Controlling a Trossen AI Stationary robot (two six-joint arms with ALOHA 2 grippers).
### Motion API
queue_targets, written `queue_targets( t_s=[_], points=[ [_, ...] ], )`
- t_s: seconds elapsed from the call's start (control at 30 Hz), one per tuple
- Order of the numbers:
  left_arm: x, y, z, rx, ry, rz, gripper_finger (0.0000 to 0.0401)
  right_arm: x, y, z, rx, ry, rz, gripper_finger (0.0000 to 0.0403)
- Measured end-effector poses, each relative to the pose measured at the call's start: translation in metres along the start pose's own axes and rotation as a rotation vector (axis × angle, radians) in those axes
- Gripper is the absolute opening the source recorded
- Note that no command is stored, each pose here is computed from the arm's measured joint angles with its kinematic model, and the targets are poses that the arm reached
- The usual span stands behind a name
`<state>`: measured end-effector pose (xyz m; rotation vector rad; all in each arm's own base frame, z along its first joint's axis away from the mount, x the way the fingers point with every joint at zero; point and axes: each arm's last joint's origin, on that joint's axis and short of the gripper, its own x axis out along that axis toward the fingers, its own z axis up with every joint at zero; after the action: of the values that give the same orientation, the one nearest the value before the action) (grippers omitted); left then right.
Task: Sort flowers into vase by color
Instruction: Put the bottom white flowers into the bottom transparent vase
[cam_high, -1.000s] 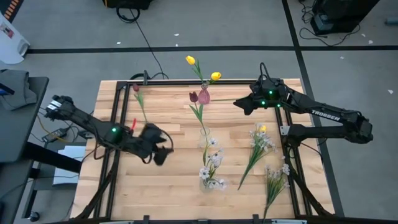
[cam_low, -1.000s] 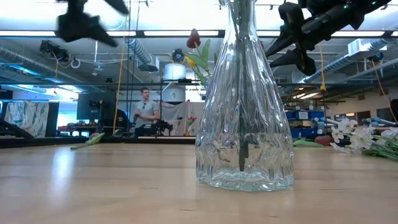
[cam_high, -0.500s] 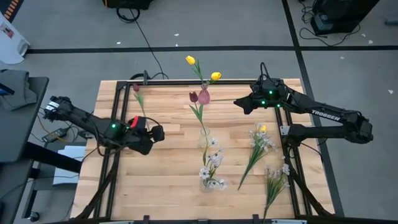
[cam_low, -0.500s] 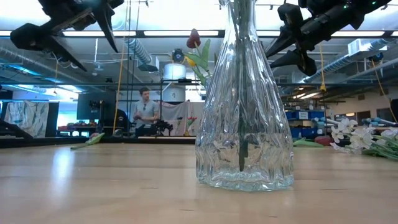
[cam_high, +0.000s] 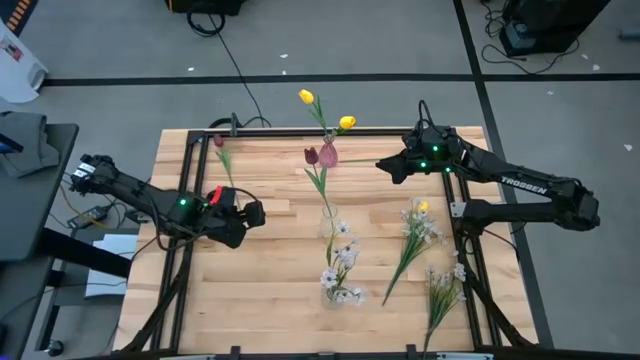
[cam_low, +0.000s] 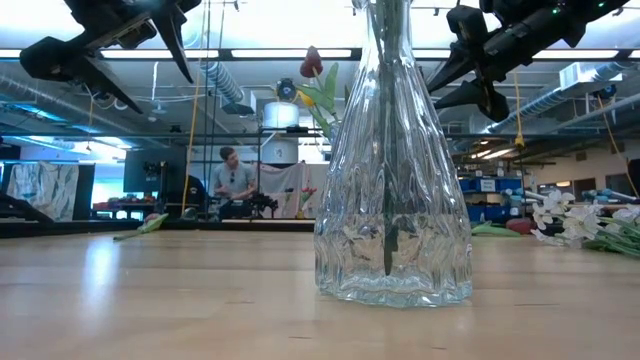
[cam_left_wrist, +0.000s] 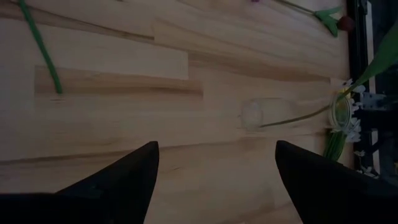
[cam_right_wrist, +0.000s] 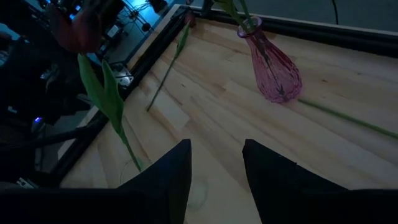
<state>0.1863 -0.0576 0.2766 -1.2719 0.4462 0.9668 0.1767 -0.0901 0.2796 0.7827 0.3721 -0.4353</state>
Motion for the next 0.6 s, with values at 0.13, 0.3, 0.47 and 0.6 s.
queue_targets(
  t_s=[0.13,0.3,0.47,0.6],
  points=[
    [0.0,0.0,0.0,0.001,-0.001,0.0,0.0325,0.0,0.0,0.0,0.0,0.0,0.0,0.0158],
    [0.0,0.0,0.0,0.001,-0.002,0.0,0.0325,0.0,-0.001,-0.004,0.294,0.055,0.0,0.0158],
    [0.0,0.0,0.0,0.001,-0.001,-0.001,0.0325,-0.001,0.005,-0.023,0.781,0.365,0.024,0.0158],
    [0.0,0.0,0.0,0.031,-0.002,-0.002,0.0325,-0.003,0.018,-0.043,0.84,0.558,0.002,0.0158]
  ],
)
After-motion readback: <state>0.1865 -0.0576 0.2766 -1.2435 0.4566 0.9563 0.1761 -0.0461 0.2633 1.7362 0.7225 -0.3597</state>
